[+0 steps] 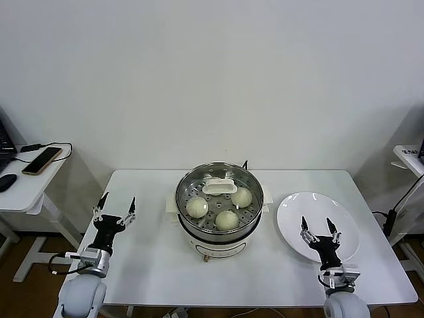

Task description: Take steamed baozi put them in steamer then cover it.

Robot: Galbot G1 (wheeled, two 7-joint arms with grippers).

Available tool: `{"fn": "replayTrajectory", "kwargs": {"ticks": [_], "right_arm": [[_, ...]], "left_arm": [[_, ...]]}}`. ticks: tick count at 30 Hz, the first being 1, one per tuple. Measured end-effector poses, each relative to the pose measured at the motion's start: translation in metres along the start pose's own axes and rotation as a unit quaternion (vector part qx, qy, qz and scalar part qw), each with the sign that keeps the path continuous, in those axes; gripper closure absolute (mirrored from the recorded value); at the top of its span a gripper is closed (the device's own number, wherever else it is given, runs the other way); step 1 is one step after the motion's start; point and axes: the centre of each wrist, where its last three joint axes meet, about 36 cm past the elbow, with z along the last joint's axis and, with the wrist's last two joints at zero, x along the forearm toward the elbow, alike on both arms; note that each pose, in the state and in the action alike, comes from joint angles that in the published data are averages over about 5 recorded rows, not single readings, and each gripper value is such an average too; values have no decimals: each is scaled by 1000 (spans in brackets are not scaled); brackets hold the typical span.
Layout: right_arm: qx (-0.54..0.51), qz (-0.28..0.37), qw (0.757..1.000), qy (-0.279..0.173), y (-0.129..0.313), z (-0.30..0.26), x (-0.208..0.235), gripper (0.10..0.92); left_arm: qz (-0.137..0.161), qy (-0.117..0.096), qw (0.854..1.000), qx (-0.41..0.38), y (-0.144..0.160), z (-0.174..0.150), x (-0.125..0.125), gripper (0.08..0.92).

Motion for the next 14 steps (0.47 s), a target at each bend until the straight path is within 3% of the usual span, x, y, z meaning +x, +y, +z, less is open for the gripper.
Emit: {"fn": "replayTrajectory", "kwargs": {"ticks": [14], "right_arm": [[5, 11, 1000, -5, -8, 3, 13, 200]], "left_arm": [[19, 4, 1000, 8, -9, 3, 26, 177]]}}
